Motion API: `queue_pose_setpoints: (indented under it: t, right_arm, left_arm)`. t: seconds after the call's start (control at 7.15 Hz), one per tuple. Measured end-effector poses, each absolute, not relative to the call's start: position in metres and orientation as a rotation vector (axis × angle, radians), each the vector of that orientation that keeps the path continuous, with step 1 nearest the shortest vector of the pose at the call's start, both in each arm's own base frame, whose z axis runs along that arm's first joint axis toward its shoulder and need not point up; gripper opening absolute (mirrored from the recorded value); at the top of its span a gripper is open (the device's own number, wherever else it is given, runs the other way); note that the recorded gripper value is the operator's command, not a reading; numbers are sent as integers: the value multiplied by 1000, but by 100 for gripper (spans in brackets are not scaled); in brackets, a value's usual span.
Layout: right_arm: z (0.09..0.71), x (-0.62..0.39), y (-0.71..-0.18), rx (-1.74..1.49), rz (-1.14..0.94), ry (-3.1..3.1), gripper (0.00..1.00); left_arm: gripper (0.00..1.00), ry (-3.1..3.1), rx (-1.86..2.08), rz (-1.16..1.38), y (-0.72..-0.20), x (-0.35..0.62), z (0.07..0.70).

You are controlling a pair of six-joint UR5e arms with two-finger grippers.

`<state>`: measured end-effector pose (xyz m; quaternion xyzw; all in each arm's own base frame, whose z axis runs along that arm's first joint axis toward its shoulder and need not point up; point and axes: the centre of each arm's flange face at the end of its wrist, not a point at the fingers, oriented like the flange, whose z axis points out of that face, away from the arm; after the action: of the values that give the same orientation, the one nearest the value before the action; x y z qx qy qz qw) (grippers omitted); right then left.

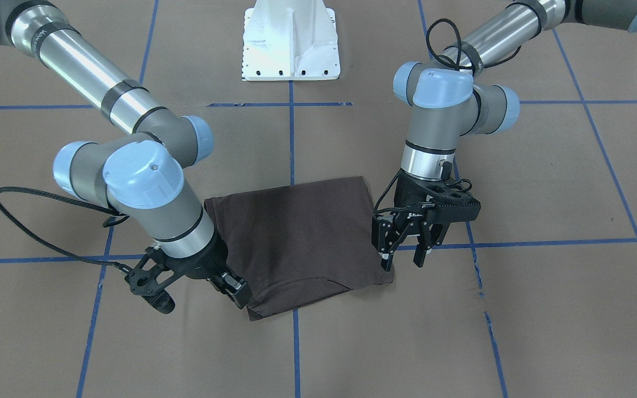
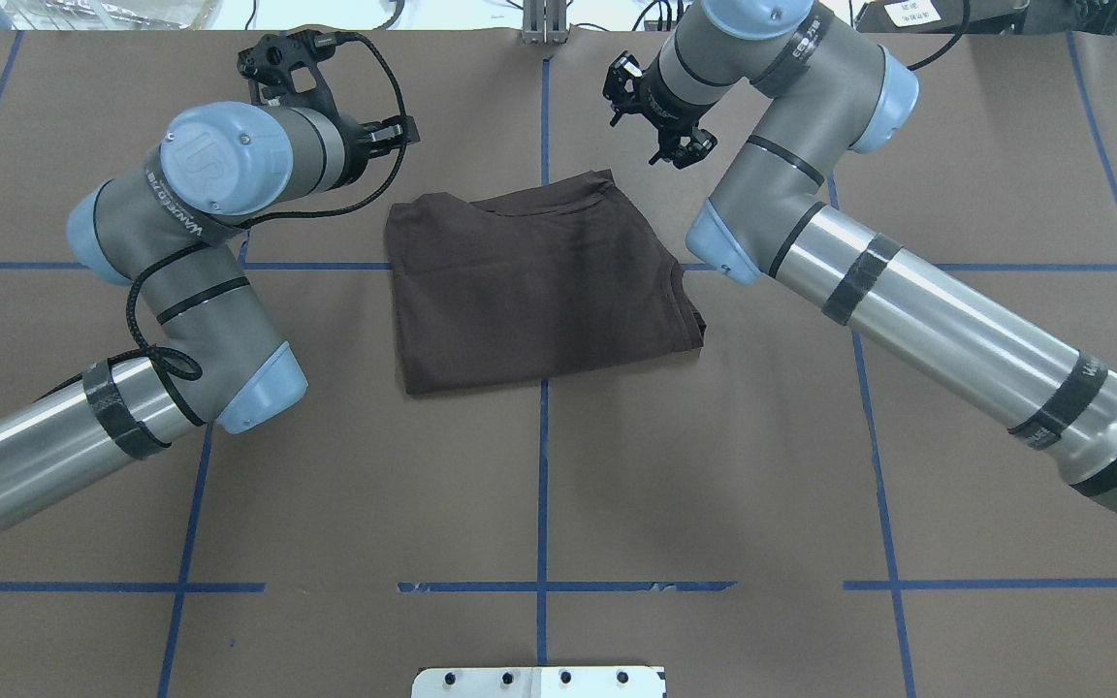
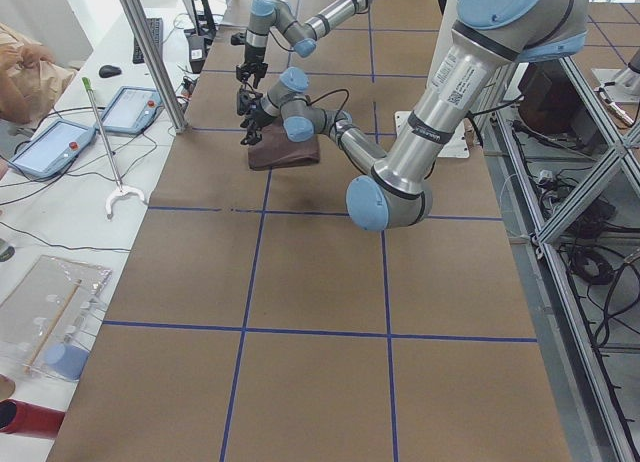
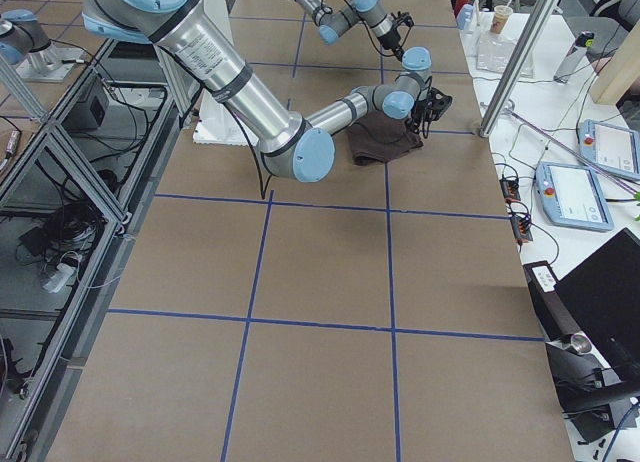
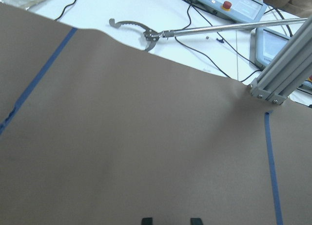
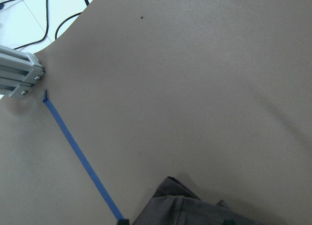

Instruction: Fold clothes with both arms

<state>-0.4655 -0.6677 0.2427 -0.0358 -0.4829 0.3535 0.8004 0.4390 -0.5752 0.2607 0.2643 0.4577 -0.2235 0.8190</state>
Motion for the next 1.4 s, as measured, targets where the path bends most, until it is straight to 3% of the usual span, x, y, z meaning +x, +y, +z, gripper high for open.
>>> queue_pose_setpoints:
  t: [0.14,0.28,0.84,1.4]
  right_arm:
    - [251,-454,-658,-83,747,-1048,100]
    - [264,-443,-645,-87,739,-1055,100]
    - [295,-413,-612,-87,733,-1066,100]
    - [292,-407,-603,-81,727,-1080,100]
  left_arm:
    - [77,1006,534,-470,-560,437,262]
    - [1,1056,467,-486,-541,446,260]
    - [0,1124,231,-454,-445,521,271]
    - [0,1061,201,-439,-425,527,314]
